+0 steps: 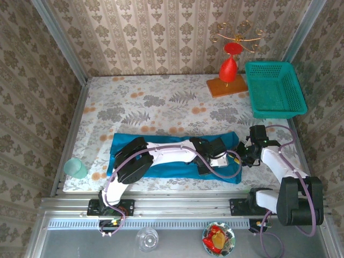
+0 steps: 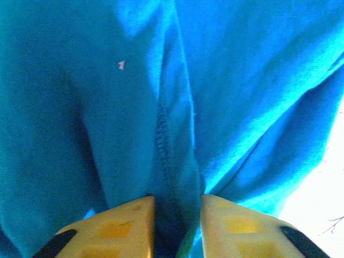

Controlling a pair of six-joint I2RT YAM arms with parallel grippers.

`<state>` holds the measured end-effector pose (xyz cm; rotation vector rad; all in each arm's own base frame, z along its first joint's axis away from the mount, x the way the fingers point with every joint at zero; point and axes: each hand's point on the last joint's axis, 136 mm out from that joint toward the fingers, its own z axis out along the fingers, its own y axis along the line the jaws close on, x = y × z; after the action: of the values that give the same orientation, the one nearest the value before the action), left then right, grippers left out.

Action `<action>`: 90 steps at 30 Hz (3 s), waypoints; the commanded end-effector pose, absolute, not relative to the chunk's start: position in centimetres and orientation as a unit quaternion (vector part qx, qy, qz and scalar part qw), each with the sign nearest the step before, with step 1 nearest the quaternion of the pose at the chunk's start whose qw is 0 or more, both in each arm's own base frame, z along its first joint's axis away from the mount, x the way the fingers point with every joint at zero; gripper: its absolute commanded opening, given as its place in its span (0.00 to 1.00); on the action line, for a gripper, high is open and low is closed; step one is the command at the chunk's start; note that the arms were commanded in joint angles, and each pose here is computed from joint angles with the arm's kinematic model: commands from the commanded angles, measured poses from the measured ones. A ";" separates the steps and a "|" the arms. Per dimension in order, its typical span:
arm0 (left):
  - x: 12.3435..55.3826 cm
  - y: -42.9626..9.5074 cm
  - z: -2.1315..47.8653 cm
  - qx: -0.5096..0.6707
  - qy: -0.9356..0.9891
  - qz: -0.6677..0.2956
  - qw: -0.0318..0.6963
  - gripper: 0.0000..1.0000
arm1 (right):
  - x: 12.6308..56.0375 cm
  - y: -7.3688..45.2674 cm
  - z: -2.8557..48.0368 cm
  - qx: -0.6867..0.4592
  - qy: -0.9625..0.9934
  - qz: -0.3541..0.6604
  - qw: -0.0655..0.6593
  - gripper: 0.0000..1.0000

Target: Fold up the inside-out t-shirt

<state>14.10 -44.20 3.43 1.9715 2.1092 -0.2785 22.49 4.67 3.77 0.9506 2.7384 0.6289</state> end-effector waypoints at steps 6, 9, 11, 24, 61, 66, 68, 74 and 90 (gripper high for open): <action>14.8 -43.3 5.0 0.671 0.724 -0.106 0.120 0.09 | 21.0 3.8 2.1 0.341 0.921 0.181 0.057 0.42; 15.0 -43.3 5.1 0.666 0.728 -0.110 0.121 0.02 | 21.3 4.1 2.1 0.339 0.919 0.195 0.057 0.43; 15.2 -43.3 5.4 0.659 0.732 -0.118 0.122 0.00 | 21.6 4.5 2.1 0.338 0.916 0.209 0.055 0.42; 16.3 -43.5 6.5 0.631 0.748 -0.160 0.130 0.00 | 22.5 5.3 2.5 0.339 0.906 0.247 0.061 0.40; 17.4 -43.0 6.3 0.588 0.776 -0.193 0.122 0.00 | 22.2 6.6 4.9 0.332 0.893 0.293 0.077 0.00; 17.4 -42.9 6.4 0.587 0.776 -0.195 0.122 0.00 | 21.5 6.2 5.0 0.338 0.896 0.277 0.076 0.00; 17.4 -42.8 6.4 0.587 0.777 -0.195 0.122 0.00 | 21.0 5.6 4.7 0.341 0.902 0.255 0.071 0.14; 17.7 -42.8 6.4 0.585 0.777 -0.197 0.124 0.00 | 20.4 5.8 3.4 0.339 0.905 0.251 0.047 0.36; 17.1 -42.7 6.9 0.586 0.771 -0.217 0.120 0.00 | 20.7 6.1 4.6 0.343 0.897 0.271 0.066 0.00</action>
<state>17.63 -42.91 5.37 1.7293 2.2633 -0.5670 21.06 6.10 3.92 1.0314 2.7206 0.8072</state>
